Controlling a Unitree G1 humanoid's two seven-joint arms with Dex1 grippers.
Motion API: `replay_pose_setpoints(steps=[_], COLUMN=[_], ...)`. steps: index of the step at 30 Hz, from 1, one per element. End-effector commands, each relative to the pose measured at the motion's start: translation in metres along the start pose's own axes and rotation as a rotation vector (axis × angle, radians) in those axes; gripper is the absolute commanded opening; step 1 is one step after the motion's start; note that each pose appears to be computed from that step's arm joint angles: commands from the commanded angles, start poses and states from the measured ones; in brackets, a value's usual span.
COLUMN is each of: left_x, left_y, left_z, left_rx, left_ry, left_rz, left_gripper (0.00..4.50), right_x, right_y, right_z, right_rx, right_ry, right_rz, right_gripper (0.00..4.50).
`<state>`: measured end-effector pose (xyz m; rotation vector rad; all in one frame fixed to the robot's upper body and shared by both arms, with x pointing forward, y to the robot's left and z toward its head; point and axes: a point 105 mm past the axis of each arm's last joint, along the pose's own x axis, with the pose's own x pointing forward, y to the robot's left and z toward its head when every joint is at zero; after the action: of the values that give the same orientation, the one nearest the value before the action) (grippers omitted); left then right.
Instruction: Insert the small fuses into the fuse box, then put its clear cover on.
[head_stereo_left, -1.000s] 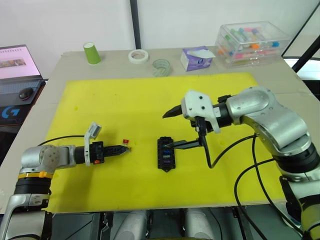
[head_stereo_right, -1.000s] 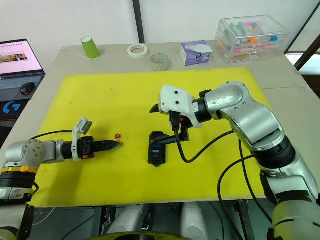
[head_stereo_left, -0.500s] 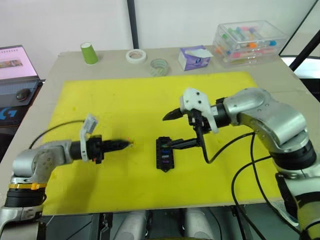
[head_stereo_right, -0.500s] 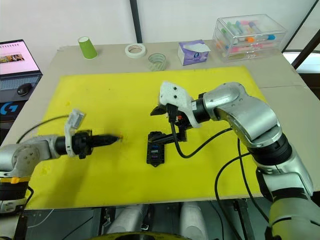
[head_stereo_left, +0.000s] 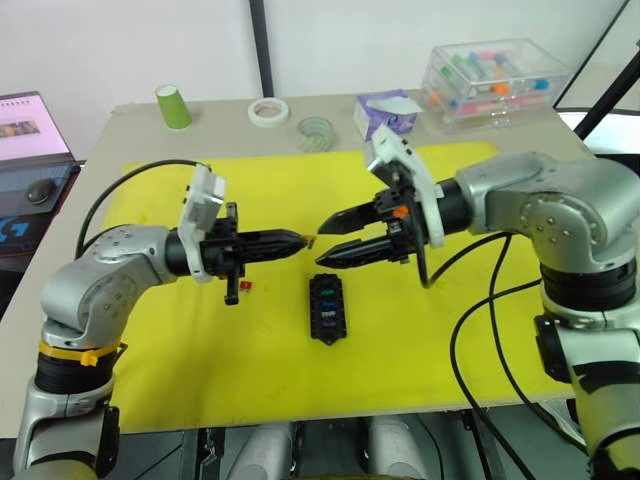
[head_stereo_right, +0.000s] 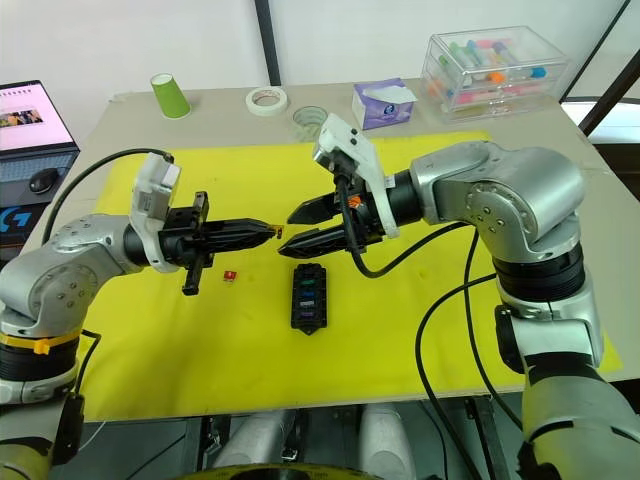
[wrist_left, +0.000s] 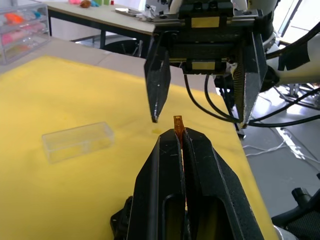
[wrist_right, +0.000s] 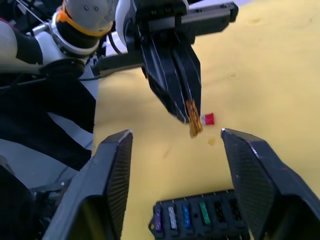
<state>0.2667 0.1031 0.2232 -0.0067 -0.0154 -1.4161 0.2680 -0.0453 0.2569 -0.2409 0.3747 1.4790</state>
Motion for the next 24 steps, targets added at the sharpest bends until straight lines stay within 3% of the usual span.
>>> replay_pose_setpoints(steps=[1,5,9,24], left_x=[0.0042,0.0043,0.0045,0.0058], left_y=[-0.0064,-0.0061,-0.0066,-0.0084], left_z=[0.0126,0.0127,0.0121,0.0106], left_rx=[0.055,0.055,0.054,0.057], left_ry=[-0.021,-0.019,-0.015,-0.008], left_rz=[-0.025,-0.025,-0.028,-0.030], left_gripper=[0.00,0.00,0.00,0.00], right_x=[-0.0044,-0.0030,-0.0018,0.0003], right_y=[0.0045,0.0056,0.0063,0.0075], right_z=[0.0131,0.0129,0.0126,0.0121], right_rx=[-0.045,-0.046,-0.048,-0.058], right_ry=[-0.037,-0.037,-0.035,-0.031], right_rz=[0.000,0.007,0.010,0.017], right_gripper=[2.95,2.71,1.53,1.53])
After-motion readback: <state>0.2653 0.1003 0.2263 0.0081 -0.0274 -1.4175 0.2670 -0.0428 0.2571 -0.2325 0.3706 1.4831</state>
